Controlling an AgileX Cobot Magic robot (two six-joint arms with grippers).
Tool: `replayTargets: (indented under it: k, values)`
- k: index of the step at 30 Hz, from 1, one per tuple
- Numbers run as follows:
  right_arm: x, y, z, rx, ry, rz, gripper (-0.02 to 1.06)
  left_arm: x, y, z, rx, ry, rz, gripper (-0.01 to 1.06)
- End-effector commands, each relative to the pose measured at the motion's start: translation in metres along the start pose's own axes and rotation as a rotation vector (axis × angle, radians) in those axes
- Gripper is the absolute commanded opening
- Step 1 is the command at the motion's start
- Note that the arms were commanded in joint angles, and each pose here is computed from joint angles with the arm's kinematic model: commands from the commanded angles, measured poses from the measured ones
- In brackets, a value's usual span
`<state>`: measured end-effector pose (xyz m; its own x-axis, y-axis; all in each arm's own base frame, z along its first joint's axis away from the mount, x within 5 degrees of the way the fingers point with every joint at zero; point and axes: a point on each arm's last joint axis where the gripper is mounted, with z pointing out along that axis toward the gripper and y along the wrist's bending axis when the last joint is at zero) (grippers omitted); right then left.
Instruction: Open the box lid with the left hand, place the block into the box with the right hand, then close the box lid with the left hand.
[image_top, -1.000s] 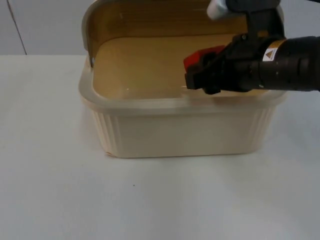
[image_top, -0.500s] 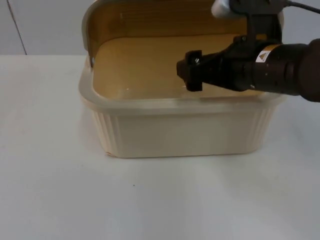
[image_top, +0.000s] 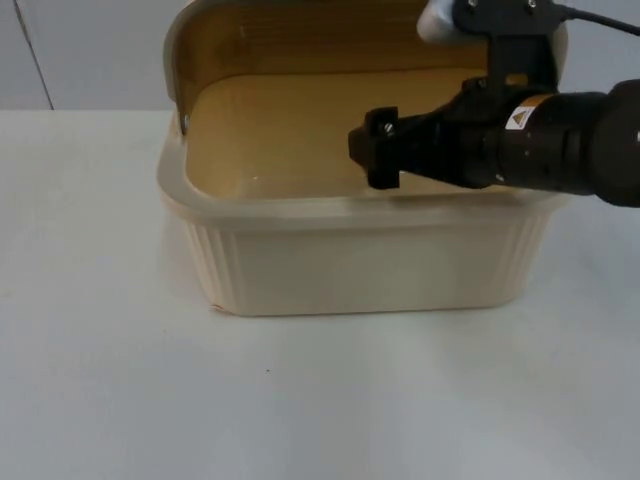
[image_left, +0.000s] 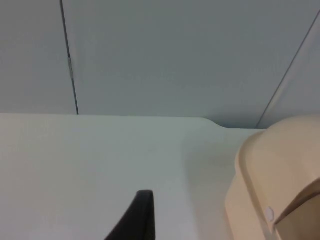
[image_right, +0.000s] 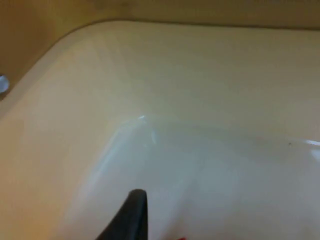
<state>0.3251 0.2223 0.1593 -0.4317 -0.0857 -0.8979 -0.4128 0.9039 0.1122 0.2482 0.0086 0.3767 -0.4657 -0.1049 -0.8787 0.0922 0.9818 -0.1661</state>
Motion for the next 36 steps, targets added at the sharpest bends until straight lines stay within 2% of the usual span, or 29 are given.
replayTargets:
  k: [1, 8, 17, 23, 26, 27, 29, 32, 33, 36]
  values:
    - [-0.015, 0.009, -0.011, -0.031, -0.012, -0.013, 1.05, 0.002, 0.001, 0.001, -0.002, 0.007, -0.001, 1.04]
    - [-0.039, 0.015, -0.038, -0.069, 0.000, -0.038, 1.05, 0.002, 0.001, 0.001, -0.003, 0.007, 0.000, 1.04]
    - [-0.088, 0.021, -0.109, -0.152, -0.002, -0.026, 1.05, 0.002, 0.001, 0.001, -0.003, 0.007, 0.000, 1.04]
    - [-0.110, 0.013, -0.150, -0.164, -0.044, -0.042, 1.05, 0.002, 0.001, 0.001, -0.002, 0.006, -0.001, 1.04]
    - [-0.123, -0.011, -0.170, -0.105, -0.068, 0.009, 1.05, 0.002, 0.001, 0.001, -0.001, 0.006, -0.004, 1.04]
    - [-0.123, -0.011, -0.170, -0.105, -0.068, 0.009, 1.05, 0.002, 0.001, 0.001, -0.001, 0.006, -0.004, 1.04]
    - [-0.130, -0.033, -0.183, -0.041, -0.083, 0.039, 1.05, 0.002, 0.001, 0.001, -0.001, 0.006, -0.004, 1.04]
    - [-0.136, -0.072, -0.207, 0.098, -0.096, 0.034, 1.05, 0.002, 0.001, 0.001, -0.001, 0.006, -0.004, 1.04]
    - [-0.136, -0.072, -0.207, 0.098, -0.096, 0.034, 1.05, 0.002, 0.001, 0.001, -0.001, 0.006, -0.004, 1.04]
    - [-0.141, -0.107, -0.237, 0.260, -0.083, 0.011, 1.05, 0.001, 0.001, 0.001, -0.003, 0.002, -0.004, 1.04]
